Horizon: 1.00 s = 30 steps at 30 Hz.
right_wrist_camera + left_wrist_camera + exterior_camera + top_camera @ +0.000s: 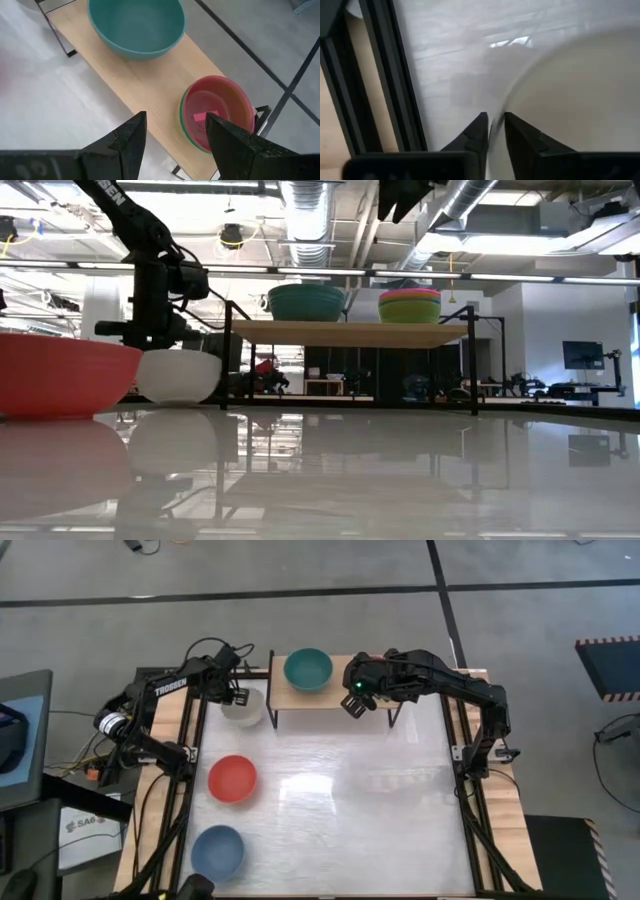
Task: Place and stack bowls onto a shelf
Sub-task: Stack the white bowl on top of the dark green bowl on the shelf
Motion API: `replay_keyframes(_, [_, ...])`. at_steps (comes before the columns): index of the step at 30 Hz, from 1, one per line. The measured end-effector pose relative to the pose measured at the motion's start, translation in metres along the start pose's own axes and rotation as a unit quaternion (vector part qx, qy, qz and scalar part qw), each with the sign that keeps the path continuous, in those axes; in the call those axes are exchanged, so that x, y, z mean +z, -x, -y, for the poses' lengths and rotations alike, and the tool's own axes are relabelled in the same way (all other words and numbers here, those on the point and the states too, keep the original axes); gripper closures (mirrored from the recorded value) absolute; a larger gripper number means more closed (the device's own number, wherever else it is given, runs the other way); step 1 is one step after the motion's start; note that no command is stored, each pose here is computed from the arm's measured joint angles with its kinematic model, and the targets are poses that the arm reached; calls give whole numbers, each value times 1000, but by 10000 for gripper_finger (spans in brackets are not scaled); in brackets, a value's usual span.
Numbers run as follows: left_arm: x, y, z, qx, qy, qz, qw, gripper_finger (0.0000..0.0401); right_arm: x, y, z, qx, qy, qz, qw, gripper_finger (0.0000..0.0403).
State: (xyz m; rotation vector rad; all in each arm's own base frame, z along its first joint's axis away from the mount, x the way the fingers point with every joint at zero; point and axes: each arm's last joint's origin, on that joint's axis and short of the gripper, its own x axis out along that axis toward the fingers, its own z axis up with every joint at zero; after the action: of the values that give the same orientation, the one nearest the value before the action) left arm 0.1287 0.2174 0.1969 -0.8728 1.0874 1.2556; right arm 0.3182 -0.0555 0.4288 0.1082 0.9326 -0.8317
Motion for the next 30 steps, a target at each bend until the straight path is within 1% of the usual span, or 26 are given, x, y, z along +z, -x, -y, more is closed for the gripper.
replay_keyframes(5, [1,1,1,-10,-15,4,1000,393,0,0,0,0,0,0,1000,175])
replay_keyframes(10, [1,7,1,-8,-40,8,999,395,1,-1,2,-2,-4,0,1000,175])
replay_keyframes(15, [-4,33,-1,6,-57,39,998,400,3,-3,5,-3,-12,4,1000,175])
replay_keyframes(19, [-10,69,-5,0,-51,89,995,401,8,-7,8,4,-17,14,1000,175])
replay_keyframes(21, [-15,90,-4,-18,-68,130,989,401,15,-9,8,39,-27,28,998,175])
replay_keyframes(25, [-34,127,1,-57,-154,213,963,401,33,-7,3,139,-52,88,985,175])
replay_keyframes(27, [-47,142,2,-62,-168,246,953,401,41,-4,1,167,-58,124,977,175])
replay_keyframes(30, [-62,167,1,-75,-167,298,937,401,51,0,-2,197,-52,175,963,175])
